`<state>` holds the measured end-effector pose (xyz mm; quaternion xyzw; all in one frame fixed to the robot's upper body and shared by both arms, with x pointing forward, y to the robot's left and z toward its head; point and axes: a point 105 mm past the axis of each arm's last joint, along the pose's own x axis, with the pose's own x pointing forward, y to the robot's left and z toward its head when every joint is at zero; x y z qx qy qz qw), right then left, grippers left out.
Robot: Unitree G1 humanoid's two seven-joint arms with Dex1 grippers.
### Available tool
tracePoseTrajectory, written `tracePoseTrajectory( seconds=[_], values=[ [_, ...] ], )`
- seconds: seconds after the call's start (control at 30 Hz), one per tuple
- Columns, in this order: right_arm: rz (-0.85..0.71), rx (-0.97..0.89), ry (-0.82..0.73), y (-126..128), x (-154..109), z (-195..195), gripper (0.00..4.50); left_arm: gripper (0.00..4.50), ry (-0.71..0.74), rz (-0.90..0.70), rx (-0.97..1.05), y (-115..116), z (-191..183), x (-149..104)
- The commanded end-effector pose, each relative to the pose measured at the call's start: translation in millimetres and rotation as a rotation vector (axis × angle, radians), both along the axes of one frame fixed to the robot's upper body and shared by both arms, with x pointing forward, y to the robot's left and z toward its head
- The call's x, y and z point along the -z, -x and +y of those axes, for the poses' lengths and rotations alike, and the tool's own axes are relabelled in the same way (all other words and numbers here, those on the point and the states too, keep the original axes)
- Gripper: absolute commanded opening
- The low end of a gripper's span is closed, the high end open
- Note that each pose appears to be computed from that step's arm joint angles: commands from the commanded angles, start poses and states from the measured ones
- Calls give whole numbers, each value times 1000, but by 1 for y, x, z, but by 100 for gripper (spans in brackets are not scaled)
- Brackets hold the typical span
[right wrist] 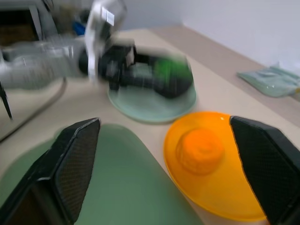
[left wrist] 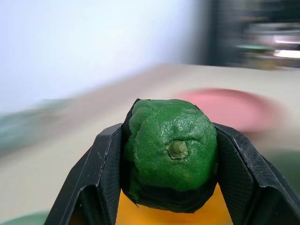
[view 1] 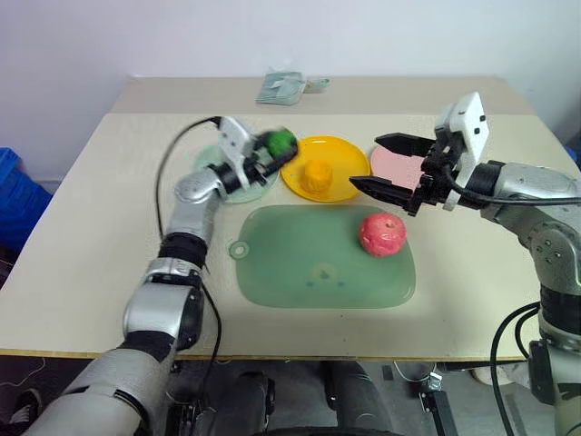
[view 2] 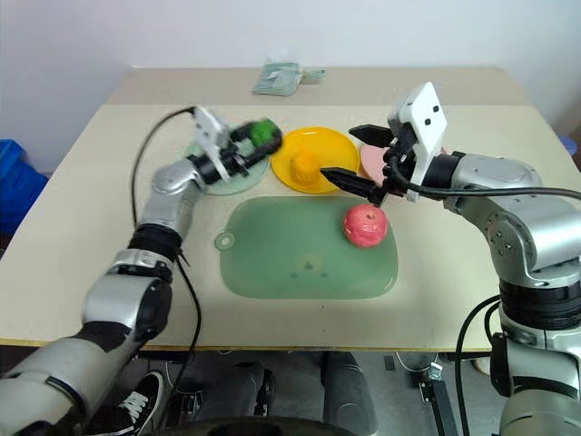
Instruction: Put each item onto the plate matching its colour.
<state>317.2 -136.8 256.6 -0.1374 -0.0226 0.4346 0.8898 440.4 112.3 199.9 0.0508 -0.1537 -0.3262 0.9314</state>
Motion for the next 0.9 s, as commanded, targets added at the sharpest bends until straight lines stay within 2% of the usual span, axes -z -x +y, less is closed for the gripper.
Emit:
tracePoseTrajectory(
  seconds=[0.03,0.1,0.13,0.2,0.27,0.37,0.47,0.6,0.67,0.77,0.9],
  values=[
    [-82,20,-25,-7,-18,2,450,274,128,37,-269,-16,43,-1],
    [-89,24,-28,-10,-20,1,450,274,149,54,-331,-19,54,2],
    [-91,23,-26,-11,-20,0,450,297,144,42,-349,-19,57,2],
    [-93,25,-17,-11,-20,-1,450,351,95,27,-316,-17,50,4],
    [-90,19,-15,-11,-19,0,450,447,50,12,-299,-15,47,5],
    [-60,9,0,-9,-12,0,450,447,33,-16,-254,-12,48,-1],
    [0,6,69,-6,5,-5,450,447,51,-40,-112,-4,40,-11],
    [100,43,203,-4,35,-26,450,447,57,-62,328,36,14,-22],
    [138,40,244,0,44,-33,450,447,33,7,525,60,9,-16],
    [183,71,300,0,57,-44,450,447,-54,73,689,89,12,-9],
    [243,94,327,1,73,-51,450,447,-95,142,749,105,19,-6]
  ],
)
